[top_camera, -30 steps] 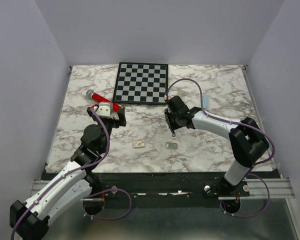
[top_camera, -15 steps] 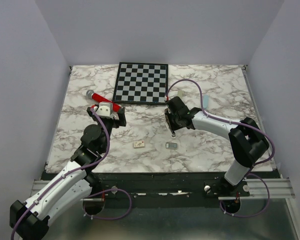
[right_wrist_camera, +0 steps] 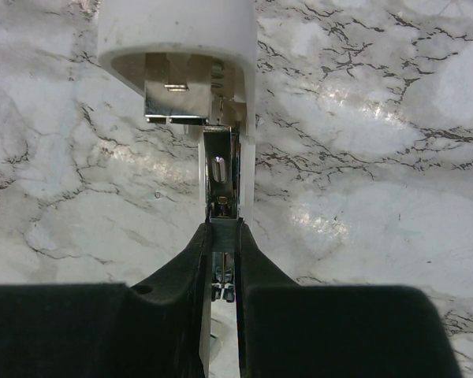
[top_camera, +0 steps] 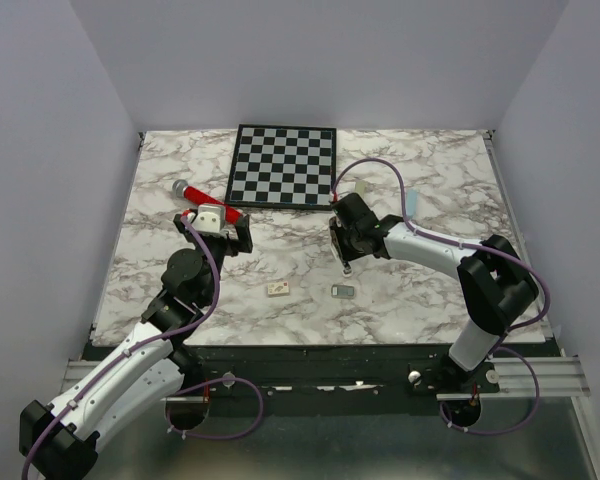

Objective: Load the staples into the stapler

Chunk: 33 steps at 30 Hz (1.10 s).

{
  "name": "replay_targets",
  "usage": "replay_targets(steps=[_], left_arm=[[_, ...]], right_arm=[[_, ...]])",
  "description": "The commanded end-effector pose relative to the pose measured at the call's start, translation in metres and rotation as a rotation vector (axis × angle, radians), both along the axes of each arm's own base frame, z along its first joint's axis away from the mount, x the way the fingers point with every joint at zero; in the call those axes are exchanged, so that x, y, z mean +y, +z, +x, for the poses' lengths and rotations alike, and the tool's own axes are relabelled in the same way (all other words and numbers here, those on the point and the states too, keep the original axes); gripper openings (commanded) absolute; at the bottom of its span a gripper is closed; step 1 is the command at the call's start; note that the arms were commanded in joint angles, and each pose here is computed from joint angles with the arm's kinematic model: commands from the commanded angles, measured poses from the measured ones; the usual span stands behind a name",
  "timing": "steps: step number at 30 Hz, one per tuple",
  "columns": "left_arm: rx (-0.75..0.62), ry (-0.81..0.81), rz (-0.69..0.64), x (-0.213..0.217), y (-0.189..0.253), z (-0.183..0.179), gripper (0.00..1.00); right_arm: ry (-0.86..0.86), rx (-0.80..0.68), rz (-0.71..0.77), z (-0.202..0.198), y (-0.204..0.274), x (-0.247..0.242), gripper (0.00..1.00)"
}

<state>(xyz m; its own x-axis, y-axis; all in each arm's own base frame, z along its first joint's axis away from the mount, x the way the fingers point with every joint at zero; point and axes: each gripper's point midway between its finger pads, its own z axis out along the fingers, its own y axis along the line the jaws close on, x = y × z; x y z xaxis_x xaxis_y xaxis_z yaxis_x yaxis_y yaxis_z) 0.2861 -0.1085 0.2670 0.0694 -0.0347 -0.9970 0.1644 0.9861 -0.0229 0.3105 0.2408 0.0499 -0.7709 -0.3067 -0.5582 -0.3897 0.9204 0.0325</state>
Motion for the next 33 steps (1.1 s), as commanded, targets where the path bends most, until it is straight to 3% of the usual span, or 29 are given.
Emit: replay_targets(steps=[1,10,33], left_arm=[[-0.008,-0.004,-0.006,0.000,-0.001,-0.002,0.97],[-0.008,-0.002,-0.004,0.000,-0.001,-0.002,0.98],[-0.007,-0.004,-0.002,0.000,-0.001,-0.002,0.98]], right_arm=[[0.001,-0.012,0.017,-0.003,0.010,0.001,0.19],[0.004,-0.052,0.062,0.001,0.024,0.007,0.19],[-0.002,0.036,0.015,-0.011,-0.009,0.001,0.18]])
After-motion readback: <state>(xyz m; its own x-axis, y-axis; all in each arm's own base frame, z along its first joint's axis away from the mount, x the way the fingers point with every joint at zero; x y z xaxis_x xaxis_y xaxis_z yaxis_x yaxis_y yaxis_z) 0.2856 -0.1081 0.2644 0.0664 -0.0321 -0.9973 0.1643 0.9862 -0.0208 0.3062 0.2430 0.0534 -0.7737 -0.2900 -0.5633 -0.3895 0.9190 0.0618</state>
